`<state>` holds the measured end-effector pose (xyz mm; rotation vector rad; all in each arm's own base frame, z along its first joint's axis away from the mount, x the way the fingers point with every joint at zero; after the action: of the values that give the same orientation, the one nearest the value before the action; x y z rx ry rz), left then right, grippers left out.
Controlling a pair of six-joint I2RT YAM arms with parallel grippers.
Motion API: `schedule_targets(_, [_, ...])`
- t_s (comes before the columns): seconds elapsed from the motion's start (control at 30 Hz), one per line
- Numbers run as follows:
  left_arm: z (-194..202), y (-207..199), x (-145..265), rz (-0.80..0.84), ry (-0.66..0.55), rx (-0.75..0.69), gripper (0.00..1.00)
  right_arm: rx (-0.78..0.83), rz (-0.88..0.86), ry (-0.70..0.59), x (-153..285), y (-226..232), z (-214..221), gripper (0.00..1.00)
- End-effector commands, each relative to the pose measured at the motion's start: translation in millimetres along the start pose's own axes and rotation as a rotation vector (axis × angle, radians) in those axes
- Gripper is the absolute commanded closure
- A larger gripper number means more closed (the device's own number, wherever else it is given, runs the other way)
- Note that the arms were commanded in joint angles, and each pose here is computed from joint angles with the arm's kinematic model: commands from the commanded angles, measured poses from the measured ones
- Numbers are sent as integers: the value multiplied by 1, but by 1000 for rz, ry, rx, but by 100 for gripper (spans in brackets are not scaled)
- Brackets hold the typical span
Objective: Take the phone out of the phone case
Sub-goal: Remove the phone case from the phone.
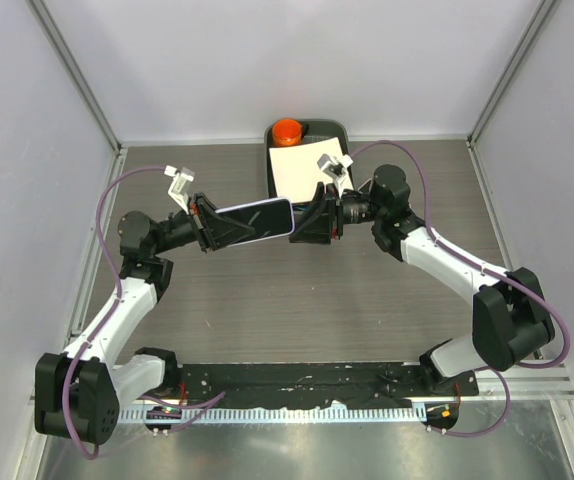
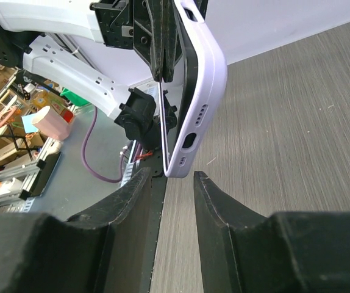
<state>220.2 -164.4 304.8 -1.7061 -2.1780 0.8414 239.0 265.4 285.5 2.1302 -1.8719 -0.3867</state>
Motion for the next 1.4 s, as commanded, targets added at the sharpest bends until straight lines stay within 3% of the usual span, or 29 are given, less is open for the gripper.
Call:
schedule_targets(0.0, [-17, -17, -3, 46, -30, -97, 100, 56, -22, -42, -2, 9, -11, 61])
schedule_targets(0.17, [-17, -17, -3, 46, -29, -94, 100, 55, -22, -42, -3, 8, -10, 66])
schedule_targets(0.37, [-17, -18, -3, 46, -30, -95, 100, 57, -27, -41, -4, 8, -10, 79])
schedule_targets(0.77, [-11, -9, -8, 41, 8, -29, 100, 128, -44, -48, -3, 15, -6, 91])
schedule_targets(1.0, [10, -13, -16, 107, 155, 69, 100, 209, -58, -63, -1, 27, -9, 93])
schedule_targets(1.37, [16, -13, -15, 126, 188, 80, 100, 346, -107, -95, 7, 61, -24, 96])
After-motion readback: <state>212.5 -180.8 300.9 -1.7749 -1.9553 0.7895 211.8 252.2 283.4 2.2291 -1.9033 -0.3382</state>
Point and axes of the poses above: each gripper's point midway between its finger pads, its own x axis back along the fingers, its own y axis along the line the jaws close on, z = x × y, the point moved 5 cm from there along x, back along the fingers, and after that the axes turned 2 degrees about x, right-handed, at the moved point
